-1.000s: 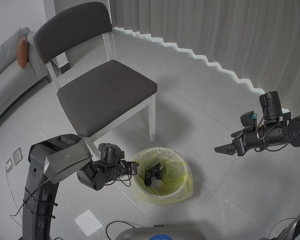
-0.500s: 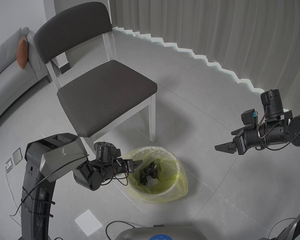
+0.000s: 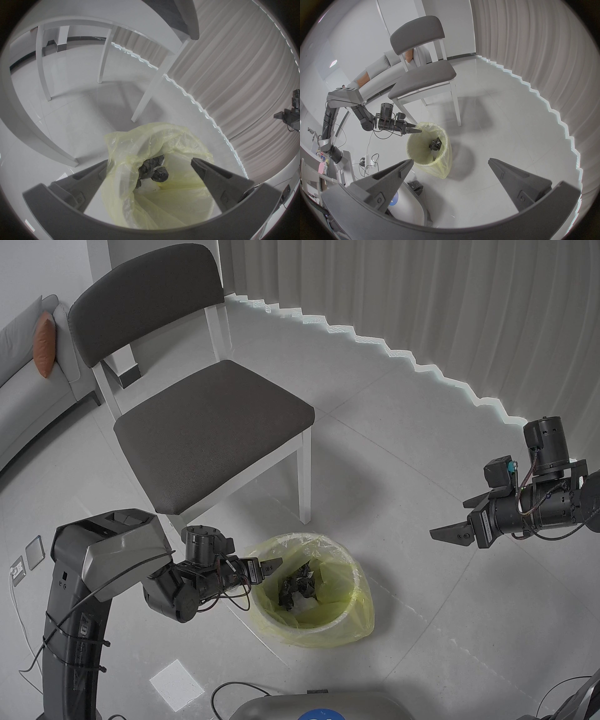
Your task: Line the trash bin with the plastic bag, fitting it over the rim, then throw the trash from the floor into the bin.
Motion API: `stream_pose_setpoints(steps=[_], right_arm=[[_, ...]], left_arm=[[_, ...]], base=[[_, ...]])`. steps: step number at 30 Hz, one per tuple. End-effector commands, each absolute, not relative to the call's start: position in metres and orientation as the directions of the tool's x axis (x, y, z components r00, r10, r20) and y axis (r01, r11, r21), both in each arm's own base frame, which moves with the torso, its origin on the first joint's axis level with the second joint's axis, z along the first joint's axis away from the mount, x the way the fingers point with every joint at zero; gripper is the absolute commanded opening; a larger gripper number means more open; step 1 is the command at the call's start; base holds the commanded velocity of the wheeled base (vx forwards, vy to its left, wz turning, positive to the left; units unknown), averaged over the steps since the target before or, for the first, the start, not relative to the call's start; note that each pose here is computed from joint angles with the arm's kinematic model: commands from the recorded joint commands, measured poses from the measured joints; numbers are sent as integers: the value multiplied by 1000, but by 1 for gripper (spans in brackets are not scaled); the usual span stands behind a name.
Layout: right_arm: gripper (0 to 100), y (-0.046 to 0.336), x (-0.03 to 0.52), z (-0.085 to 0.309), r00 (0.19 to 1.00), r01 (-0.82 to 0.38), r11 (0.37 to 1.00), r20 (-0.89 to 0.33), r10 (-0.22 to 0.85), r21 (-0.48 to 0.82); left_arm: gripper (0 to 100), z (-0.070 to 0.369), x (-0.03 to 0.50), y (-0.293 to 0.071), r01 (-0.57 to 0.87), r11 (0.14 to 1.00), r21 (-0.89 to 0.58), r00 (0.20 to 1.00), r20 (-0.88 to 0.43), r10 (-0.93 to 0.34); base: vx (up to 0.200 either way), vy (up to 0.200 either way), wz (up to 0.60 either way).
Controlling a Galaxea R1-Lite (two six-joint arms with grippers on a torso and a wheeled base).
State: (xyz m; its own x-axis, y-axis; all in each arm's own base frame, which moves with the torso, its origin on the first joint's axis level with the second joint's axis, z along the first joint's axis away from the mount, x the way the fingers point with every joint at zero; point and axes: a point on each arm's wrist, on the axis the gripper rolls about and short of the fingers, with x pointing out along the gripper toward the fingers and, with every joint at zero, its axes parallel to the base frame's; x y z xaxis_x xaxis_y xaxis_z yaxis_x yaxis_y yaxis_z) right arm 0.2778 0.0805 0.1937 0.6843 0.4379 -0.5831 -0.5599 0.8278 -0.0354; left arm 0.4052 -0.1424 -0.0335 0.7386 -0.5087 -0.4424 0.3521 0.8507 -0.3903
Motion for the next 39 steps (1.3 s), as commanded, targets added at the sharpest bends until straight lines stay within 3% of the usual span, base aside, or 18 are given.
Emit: stream_pose_setpoints(steps=[1,15,16,39], right_arm=[[100,82,277,193,680,-565,824,-585,442,-35],[100,87,277,198,680,-578,815,-575,454,-41],[100,87,277,198,680,-578,815,-575,454,-41],[100,86,274,200,683,-579,814,-573,453,-46]], left_arm=[[100,-35,406,-134,332,858,-391,745,-449,-493],[100,-35,409,-125,337,847,-410,738,-444,-509],[0,-35,409,-125,339,847,-410,740,-440,-509],[0,-46,419,-112,300,855,-422,762,-433,-481]], base=[[0,0,0],[0,0,0],[0,0,0],[0,0,0]])
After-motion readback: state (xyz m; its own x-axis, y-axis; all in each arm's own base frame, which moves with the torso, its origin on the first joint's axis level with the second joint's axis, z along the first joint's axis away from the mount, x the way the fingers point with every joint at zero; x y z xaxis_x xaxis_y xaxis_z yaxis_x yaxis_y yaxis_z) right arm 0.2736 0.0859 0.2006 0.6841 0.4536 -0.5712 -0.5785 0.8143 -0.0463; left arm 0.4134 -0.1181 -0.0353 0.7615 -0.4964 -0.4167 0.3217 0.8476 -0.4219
